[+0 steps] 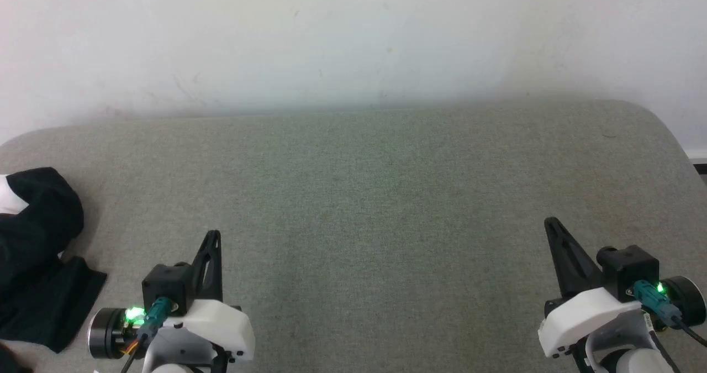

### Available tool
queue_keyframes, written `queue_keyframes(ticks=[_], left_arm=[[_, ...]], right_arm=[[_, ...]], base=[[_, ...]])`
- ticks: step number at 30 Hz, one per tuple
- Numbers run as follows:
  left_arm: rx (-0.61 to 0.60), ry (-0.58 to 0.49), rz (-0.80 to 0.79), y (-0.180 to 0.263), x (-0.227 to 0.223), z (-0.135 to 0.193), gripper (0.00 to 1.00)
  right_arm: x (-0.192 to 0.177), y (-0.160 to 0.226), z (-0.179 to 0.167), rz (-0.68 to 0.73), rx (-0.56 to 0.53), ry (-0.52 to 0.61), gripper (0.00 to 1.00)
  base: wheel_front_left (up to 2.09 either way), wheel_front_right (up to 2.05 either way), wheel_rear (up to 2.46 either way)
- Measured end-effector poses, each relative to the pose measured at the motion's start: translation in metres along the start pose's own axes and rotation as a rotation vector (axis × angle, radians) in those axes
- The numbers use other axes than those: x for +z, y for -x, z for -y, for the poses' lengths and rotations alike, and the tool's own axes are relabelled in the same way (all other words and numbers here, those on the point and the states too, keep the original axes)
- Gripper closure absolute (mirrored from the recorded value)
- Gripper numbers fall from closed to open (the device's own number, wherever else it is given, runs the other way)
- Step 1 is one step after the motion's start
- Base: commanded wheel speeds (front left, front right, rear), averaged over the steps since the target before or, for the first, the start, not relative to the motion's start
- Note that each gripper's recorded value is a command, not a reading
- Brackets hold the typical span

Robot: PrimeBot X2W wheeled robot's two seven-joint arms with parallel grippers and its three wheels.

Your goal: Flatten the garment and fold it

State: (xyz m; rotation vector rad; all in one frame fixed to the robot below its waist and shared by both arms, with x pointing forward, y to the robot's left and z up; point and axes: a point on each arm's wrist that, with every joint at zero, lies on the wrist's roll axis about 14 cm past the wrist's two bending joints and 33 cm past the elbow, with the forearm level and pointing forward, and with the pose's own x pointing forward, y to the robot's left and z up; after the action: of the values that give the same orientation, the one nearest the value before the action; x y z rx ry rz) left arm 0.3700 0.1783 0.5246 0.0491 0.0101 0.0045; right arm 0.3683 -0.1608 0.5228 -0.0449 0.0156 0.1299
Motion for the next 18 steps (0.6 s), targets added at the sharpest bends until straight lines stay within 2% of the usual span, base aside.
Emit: queue_keyframes(ticks=[5, 6, 7, 8, 9, 18], left_arm=[[0.000, 0.000, 0.000, 0.0000, 0.0000, 0.0000, 1.00], [0.000, 0.000, 0.000, 0.0000, 0.0000, 0.0000, 0.00], [0.000, 0.000, 0.000, 0.0000, -0.0001, 0.0000, 0.00], [0.000, 0.000, 0.000, 0.0000, -0.0001, 0.0001, 1.00], [0.000, 0.000, 0.000, 0.0001, -0.0001, 0.0002, 0.00], [0.000, 0.000, 0.003, 0.0002, 0.0005, 0.0001, 0.00]], right_arm=[[0.0000, 0.0000, 0.0000, 0.000, 0.000, 0.000, 1.00], [0.0000, 0.0000, 0.0000, 0.000, 0.000, 0.000, 0.00], [-0.0001, 0.0001, 0.0000, 0.000, 0.000, 0.000, 0.00], [-0.0003, 0.0002, 0.0001, -0.001, 0.000, 0.000, 1.00], [-0.0004, 0.0003, 0.0002, -0.001, 0.000, 0.000, 0.00], [-0.0001, 0.0004, 0.0022, 0.002, -0.006, -0.002, 0.00]], base=[[0.00, 0.00, 0.00], [0.00, 0.00, 0.00], [0.00, 0.00, 0.00], [0.00, 0.00, 0.00], [0.00, 0.00, 0.00], [0.00, 0.00, 0.00]])
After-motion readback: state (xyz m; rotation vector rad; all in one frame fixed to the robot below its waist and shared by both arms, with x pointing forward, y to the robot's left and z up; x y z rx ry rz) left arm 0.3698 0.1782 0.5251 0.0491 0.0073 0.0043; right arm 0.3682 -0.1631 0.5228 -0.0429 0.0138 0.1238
